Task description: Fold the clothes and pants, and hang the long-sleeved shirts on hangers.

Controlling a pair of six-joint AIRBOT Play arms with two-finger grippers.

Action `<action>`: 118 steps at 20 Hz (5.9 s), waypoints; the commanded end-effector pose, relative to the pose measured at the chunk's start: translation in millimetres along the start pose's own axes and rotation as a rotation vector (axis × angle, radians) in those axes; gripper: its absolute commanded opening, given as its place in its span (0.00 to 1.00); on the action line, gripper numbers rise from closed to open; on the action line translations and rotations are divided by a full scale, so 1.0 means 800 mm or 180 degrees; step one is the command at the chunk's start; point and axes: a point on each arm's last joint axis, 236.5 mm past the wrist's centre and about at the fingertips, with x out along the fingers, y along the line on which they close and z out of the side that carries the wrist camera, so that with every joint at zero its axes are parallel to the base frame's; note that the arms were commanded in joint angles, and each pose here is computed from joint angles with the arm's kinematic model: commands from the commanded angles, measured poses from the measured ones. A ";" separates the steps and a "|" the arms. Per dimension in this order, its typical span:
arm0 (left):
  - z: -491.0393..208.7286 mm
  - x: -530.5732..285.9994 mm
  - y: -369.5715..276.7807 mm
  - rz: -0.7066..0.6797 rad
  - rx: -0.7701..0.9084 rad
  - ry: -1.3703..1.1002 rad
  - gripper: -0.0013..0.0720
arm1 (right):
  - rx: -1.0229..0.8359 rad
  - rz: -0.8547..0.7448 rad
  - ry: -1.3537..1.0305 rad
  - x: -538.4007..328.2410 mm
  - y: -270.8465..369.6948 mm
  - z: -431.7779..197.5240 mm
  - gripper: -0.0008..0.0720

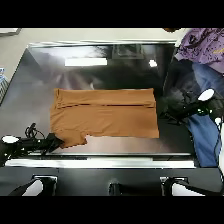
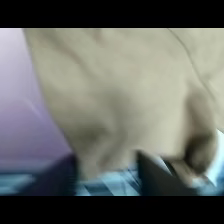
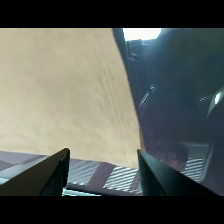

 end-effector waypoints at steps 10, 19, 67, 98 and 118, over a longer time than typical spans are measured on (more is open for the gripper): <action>-0.003 0.001 -0.010 -0.0057 0.0059 0.0033 0.04 | -0.0296 -0.0199 0.0393 0.019 -0.033 -0.060 0.85; -0.016 0.001 -0.013 -0.0098 0.0165 0.0168 0.04 | -0.0188 0.0200 0.0345 0.080 -0.024 -0.063 0.85; 0.224 -0.024 -0.190 0.0524 0.1205 0.0000 0.04 | -0.0640 -0.0662 -0.0441 0.013 0.023 0.105 0.05; 0.321 -0.032 -0.229 0.0365 0.1288 -0.0412 0.48 | 0.0418 0.0983 0.0095 0.048 -0.002 0.152 0.92; 0.231 0.063 -0.332 -0.0022 0.1451 -0.0064 0.04 | 0.0051 0.0023 -0.0815 -0.078 0.055 0.145 0.05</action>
